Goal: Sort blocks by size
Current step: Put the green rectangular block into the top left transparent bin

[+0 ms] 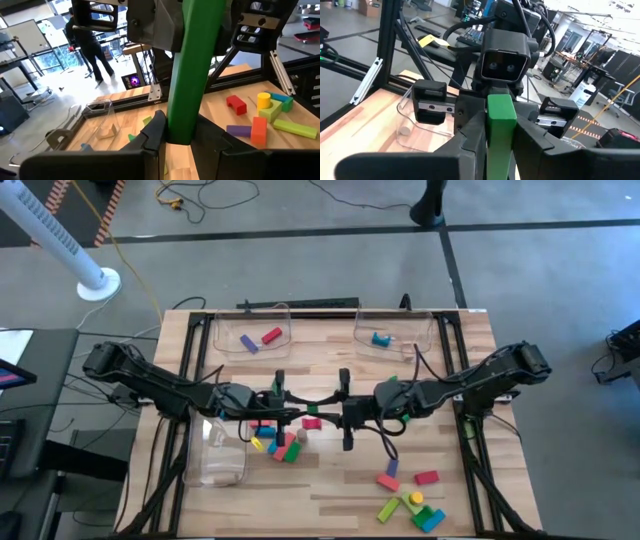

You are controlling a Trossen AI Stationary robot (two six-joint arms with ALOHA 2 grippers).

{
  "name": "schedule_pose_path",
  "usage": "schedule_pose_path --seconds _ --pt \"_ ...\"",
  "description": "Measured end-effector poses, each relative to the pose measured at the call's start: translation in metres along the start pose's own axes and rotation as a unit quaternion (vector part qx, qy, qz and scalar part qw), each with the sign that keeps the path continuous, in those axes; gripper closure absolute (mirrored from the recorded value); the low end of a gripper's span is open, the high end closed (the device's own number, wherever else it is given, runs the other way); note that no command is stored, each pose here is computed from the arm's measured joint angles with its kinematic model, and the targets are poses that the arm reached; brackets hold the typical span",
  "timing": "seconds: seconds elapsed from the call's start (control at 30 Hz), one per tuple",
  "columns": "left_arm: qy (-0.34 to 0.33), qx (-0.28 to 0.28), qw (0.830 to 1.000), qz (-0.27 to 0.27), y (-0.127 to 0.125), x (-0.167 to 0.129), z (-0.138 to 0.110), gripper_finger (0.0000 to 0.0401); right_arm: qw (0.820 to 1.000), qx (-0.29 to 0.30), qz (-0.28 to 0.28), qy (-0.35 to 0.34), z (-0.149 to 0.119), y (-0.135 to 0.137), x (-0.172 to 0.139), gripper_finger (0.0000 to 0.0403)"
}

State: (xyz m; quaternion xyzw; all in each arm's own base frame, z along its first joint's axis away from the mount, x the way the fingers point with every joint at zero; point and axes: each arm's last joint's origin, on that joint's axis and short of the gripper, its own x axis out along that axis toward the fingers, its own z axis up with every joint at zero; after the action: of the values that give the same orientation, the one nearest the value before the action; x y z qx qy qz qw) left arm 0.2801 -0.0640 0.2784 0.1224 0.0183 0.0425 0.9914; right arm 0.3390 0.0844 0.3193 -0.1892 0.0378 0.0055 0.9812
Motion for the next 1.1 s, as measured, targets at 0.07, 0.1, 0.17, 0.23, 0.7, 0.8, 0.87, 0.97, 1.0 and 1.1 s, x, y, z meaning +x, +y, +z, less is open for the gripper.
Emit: schedule_pose_path --seconds 0.07,0.1,0.17,0.23,0.7,0.8,0.87,0.97,1.0,1.1 --pt "0.002 0.001 1.000 0.001 0.000 0.000 0.000 0.0340 1.000 -0.001 -0.002 0.003 0.000 0.000 0.000 0.0290" --pt "0.003 0.001 1.000 0.001 0.000 0.000 0.000 0.0340 1.000 -0.001 -0.006 0.005 -0.001 0.000 0.000 0.0286" --pt "0.006 0.002 1.000 0.000 0.001 -0.002 0.000 0.0341 1.000 -0.006 -0.010 0.012 -0.001 0.001 0.000 0.0277" --pt "0.009 0.003 1.000 -0.001 0.001 -0.002 0.000 0.0341 1.000 -0.008 -0.008 0.019 -0.003 0.001 0.000 0.0267" --pt "0.085 0.032 0.995 0.047 0.021 -0.032 0.007 0.0341 0.994 -0.001 -0.050 0.102 -0.016 0.002 -0.002 0.0199" --pt "0.108 0.037 0.991 0.072 0.031 -0.041 0.007 0.0341 0.992 0.009 -0.047 0.117 -0.020 0.003 -0.003 0.0198" --pt "0.117 0.034 0.988 0.092 0.040 -0.046 0.008 0.0341 0.991 0.014 -0.044 0.128 -0.022 0.003 -0.003 0.0199" --pt "0.135 0.029 0.983 0.119 0.056 -0.054 0.007 0.0341 0.988 0.023 -0.040 0.144 -0.025 0.005 -0.004 0.0200" --pt "0.139 0.027 0.982 0.129 0.061 -0.057 0.007 0.0341 0.988 0.025 -0.038 0.150 -0.026 0.006 -0.005 0.0200" --pt "0.161 0.019 0.974 0.161 0.078 -0.064 0.004 0.0341 0.985 0.029 -0.030 0.165 -0.028 0.010 -0.006 0.0200"
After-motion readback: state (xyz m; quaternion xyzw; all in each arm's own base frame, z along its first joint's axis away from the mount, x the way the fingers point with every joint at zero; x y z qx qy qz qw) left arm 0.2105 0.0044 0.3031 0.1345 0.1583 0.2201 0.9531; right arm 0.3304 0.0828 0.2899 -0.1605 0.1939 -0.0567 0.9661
